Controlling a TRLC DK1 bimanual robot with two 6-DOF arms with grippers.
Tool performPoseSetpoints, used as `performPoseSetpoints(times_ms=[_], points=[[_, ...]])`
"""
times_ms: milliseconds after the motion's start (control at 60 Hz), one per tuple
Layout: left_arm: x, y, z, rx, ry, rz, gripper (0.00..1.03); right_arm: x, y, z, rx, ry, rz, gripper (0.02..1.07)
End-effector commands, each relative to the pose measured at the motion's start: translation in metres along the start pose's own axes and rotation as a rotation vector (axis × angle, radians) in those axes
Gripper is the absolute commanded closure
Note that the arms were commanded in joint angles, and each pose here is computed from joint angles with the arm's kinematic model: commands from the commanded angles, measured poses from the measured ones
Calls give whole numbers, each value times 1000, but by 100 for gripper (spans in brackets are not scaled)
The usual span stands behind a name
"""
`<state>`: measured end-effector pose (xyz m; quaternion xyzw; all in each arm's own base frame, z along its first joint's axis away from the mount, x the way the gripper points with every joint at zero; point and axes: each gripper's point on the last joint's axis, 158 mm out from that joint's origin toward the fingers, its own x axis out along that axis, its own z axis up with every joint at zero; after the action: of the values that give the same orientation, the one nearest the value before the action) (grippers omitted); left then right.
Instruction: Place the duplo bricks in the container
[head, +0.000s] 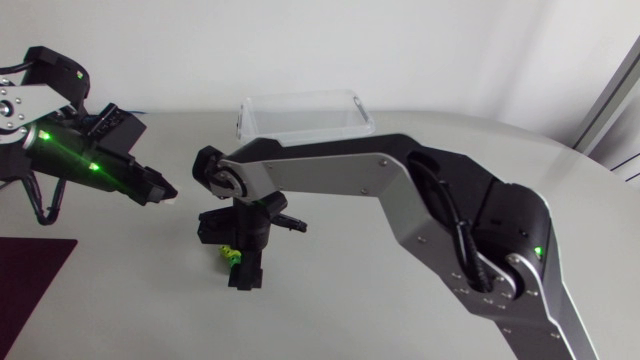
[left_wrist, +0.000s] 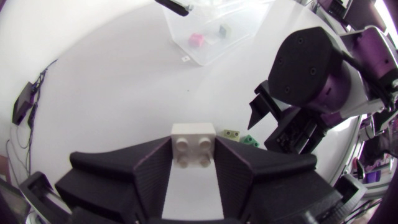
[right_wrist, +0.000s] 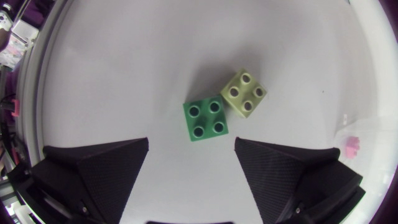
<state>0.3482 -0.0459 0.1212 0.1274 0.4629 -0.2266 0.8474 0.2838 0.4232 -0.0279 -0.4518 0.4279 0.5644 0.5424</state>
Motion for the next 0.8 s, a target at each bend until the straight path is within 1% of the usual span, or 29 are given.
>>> performPoseSetpoints(times_ms=[0,267,383,450,500,517,550,567,633,683,717,733,783], points=[[-7,10,11,12,-42,7,70,13,1,3,-41,12,5,7],[-6,20,15,-10,-70,-1,69,22,1,12,-78,-20,-11,8],[-5,24,19,-16,-78,-2,69,25,1,16,-89,-27,-17,18],[-6,27,24,-16,-90,0,69,28,1,16,-88,-27,-15,30],[-7,29,26,-18,-96,2,69,27,0,17,-92,-29,-17,41],[-7,30,27,-19,-96,2,69,27,0,17,-92,-30,-16,49],[-7,30,29,-17,-100,1,69,26,2,19,-89,-43,-1,62],[-8,31,30,-17,-103,1,69,26,3,19,-89,-44,2,66],[-8,30,34,-13,-108,-2,69,27,2,18,-87,-41,2,78],[-8,30,38,-8,-113,-5,69,28,1,16,-77,-34,4,79],[-8,29,42,-7,-118,-7,69,29,2,15,-73,-28,6,82],[-9,29,44,-6,-121,-6,69,29,2,14,-71,-26,8,86],[-10,28,51,0,-133,-10,69,28,2,11,-57,-22,10,87]])
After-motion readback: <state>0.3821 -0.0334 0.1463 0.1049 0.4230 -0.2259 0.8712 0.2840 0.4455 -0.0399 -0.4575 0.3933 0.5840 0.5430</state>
